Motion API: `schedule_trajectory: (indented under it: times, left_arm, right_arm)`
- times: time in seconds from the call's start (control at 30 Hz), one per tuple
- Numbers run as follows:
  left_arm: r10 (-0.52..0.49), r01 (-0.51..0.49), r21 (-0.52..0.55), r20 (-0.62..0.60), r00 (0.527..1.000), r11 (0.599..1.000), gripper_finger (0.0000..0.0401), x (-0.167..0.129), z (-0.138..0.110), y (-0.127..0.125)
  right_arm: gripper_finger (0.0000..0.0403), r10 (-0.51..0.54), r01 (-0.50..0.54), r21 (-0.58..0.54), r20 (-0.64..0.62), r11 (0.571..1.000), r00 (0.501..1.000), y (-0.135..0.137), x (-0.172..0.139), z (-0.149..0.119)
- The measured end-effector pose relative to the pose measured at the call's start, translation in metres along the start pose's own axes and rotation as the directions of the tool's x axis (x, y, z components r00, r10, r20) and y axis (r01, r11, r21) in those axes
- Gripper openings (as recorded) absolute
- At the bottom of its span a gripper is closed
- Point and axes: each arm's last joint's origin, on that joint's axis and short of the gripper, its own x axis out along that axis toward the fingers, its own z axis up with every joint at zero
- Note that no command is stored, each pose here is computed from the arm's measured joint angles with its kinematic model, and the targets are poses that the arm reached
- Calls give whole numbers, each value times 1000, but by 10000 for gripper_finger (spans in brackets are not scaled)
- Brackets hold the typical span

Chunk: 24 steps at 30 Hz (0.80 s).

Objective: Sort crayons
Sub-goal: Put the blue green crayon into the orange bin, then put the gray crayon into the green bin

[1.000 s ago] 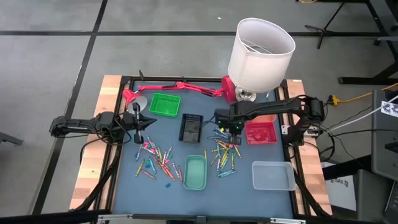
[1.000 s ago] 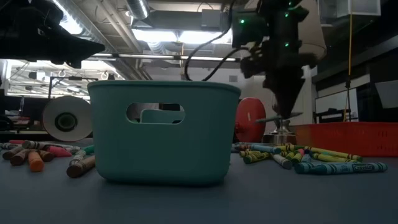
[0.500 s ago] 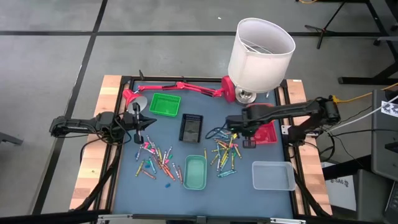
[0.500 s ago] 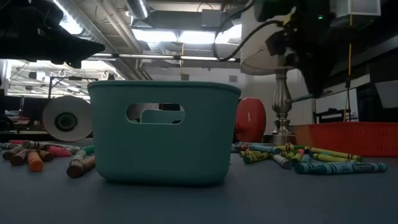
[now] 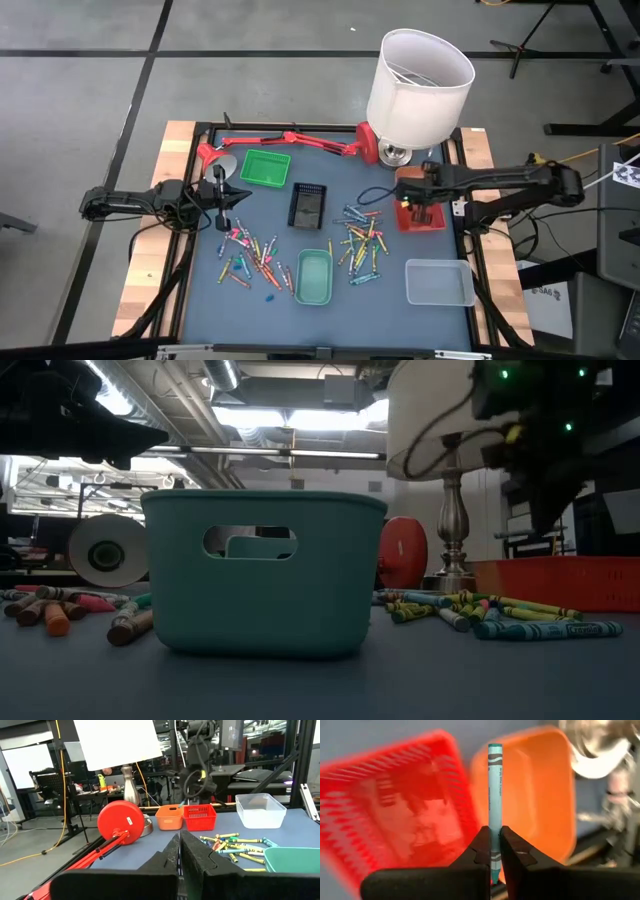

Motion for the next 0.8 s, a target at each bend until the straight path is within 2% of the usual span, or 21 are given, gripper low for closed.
schedule_trajectory:
  times: [0.17, 0.4, 0.57, 0.8]
  left_arm:
    - [0, 0, 0, 0, 1000, 1000, 1, 0, 0, 0]
    - [0, 0, 0, 0, 1000, 1000, 1, 0, 0, 0]
    - [0, 0, -2, 0, 1000, 1000, 1, 0, 0, 0]
    - [-2, 0, -110, -12, 1000, 994, 14, 1, -1, 0]
  right_arm:
    - [19, -72, 75, 49, -61, 996, 996, -10, 15, -10]
    - [36, -74, 78, 124, -41, 989, 996, -19, 21, -5]
    - [67, -74, 79, 130, -45, 988, 996, -21, 22, -5]
    - [110, -72, 77, 130, -41, 988, 997, -20, 22, -5]
